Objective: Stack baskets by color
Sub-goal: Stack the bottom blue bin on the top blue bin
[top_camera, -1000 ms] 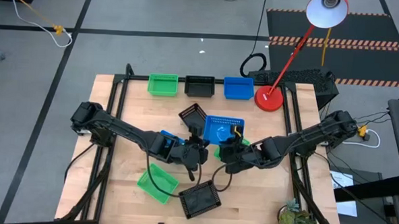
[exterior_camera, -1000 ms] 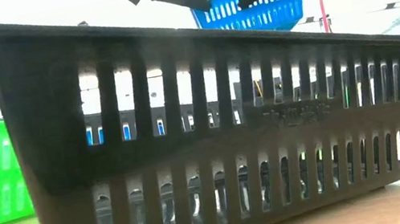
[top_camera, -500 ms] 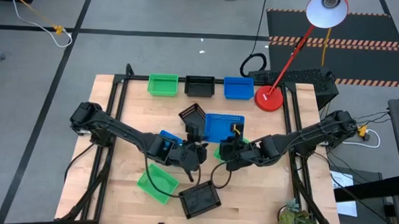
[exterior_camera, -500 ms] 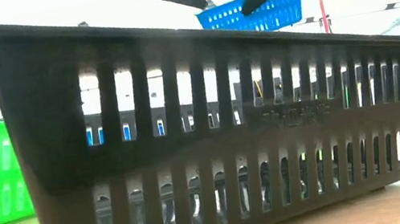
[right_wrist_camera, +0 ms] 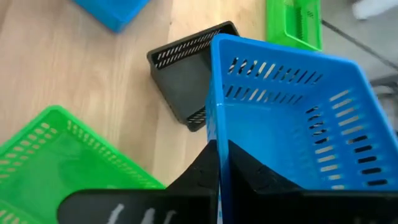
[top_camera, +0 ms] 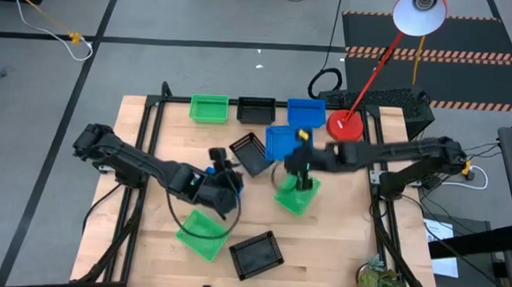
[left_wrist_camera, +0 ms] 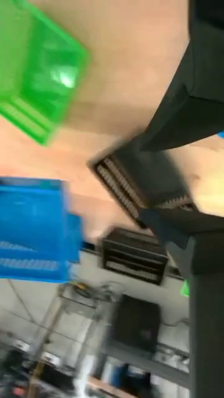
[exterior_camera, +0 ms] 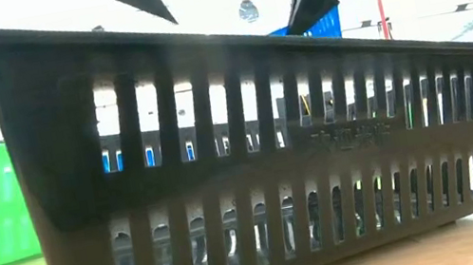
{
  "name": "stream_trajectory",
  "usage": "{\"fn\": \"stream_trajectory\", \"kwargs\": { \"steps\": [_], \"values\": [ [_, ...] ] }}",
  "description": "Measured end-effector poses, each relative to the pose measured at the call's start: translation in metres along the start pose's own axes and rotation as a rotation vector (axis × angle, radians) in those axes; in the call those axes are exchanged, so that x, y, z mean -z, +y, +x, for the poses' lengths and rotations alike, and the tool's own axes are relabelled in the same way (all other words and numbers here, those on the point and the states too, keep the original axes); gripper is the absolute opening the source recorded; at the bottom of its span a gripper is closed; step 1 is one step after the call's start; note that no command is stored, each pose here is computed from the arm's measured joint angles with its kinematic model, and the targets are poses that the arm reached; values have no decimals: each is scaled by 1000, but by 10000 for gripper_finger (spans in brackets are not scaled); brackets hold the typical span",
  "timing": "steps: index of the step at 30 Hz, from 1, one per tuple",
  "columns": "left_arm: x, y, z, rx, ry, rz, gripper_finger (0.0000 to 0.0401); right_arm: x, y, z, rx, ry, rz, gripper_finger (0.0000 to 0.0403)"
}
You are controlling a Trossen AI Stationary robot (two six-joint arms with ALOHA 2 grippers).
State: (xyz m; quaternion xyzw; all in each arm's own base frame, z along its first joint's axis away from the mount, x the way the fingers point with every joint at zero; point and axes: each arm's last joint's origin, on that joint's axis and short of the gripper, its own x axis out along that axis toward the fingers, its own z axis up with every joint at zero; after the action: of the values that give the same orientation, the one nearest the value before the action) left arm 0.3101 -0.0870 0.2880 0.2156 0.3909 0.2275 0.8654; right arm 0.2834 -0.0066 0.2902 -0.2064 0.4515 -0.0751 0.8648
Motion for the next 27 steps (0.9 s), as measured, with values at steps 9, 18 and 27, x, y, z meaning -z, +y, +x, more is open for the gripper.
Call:
{"fn": "stream_trajectory", "kwargs": {
  "steps": [9,18,27],
  "values": [
    [57,17,9,7,24,-110,131,40,-78,12,-77,-122,69,4],
    [74,26,3,30,-9,-154,131,75,-136,13,-60,-241,111,4],
    [69,26,4,63,-45,-168,131,105,-166,7,-43,-296,88,4]
  ]
}}
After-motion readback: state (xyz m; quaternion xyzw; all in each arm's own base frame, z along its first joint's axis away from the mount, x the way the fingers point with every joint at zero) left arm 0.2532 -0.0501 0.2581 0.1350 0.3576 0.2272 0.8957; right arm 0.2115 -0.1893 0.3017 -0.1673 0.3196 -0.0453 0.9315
